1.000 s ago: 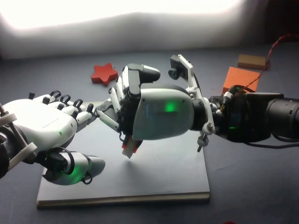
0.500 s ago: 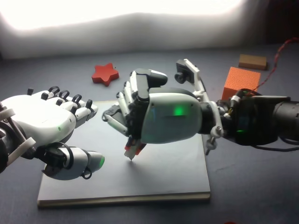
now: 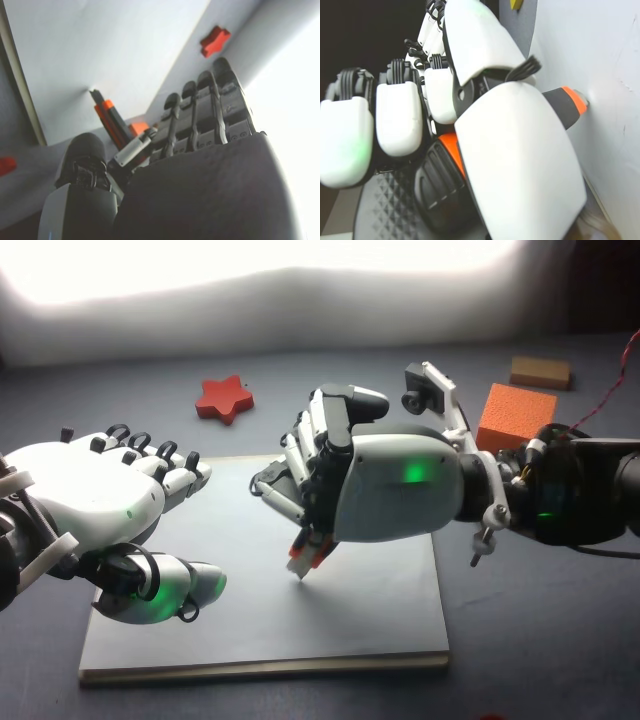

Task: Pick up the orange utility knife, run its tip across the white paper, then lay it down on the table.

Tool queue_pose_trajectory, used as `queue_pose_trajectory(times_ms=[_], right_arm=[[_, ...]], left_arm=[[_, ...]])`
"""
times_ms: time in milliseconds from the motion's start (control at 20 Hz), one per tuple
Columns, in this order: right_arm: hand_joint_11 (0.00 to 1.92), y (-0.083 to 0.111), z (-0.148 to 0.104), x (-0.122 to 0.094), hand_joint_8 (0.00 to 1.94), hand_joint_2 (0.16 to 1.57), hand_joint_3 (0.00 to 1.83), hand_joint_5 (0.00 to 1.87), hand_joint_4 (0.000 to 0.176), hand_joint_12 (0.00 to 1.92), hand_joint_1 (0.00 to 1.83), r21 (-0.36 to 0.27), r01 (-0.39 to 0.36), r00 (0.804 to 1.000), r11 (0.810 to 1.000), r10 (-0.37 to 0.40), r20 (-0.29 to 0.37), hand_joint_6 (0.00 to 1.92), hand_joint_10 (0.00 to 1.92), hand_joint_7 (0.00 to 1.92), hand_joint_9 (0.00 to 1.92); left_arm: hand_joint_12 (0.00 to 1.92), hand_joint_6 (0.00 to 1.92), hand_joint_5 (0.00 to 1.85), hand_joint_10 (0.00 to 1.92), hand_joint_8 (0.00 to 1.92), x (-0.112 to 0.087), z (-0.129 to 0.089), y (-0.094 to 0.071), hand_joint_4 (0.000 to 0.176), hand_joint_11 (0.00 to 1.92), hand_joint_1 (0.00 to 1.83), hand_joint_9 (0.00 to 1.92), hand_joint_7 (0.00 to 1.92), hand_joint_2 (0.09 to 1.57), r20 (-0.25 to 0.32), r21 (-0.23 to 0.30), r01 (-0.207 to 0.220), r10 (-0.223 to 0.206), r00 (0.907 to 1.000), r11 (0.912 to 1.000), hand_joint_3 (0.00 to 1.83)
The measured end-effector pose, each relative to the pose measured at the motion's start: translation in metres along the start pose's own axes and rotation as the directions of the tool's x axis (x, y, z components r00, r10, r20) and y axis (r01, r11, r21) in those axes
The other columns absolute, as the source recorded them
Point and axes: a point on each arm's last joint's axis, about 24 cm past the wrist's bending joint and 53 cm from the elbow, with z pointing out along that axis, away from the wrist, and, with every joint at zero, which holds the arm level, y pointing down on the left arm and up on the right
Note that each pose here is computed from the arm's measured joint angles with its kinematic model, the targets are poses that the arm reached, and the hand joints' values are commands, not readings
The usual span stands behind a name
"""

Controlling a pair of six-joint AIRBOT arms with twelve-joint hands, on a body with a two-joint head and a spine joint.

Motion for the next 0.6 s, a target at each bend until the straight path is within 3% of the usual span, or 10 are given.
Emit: queue_pose_trajectory(times_ms=[150, 600], right_arm=[[1.67, -0.006, -0.007, 0.0, 1.94, 1.57, 0.01, 1.36, 0.176, 1.92, 0.37, 0.001, 0.007, 1.0, 1.0, -0.007, -0.01, 1.92, 1.92, 1.52, 1.6], [1.67, -0.023, -0.033, -0.003, 1.94, 1.56, 0.01, 1.36, 0.176, 1.92, 0.37, -0.005, 0.024, 0.999, 1.0, -0.024, -0.027, 1.92, 1.92, 1.52, 1.6]], left_arm=[[0.43, 0.0, 0.01, 0.01, 0.01, 0.0, 0.0, 0.0, 0.013, 0.0, 0.01, 0.08, 0.08, 1.29, 0.0, 0.001, 0.001, -0.001, 1.0, 1.0, 0.0], [0.39, 0.0, 0.0, 0.01, 0.01, 0.0, 0.0, 0.0, 0.018, 0.0, 0.0, 0.07, 0.05, 1.29, 0.0, 0.001, 0.0, 0.0, 1.0, 1.0, 0.0]])
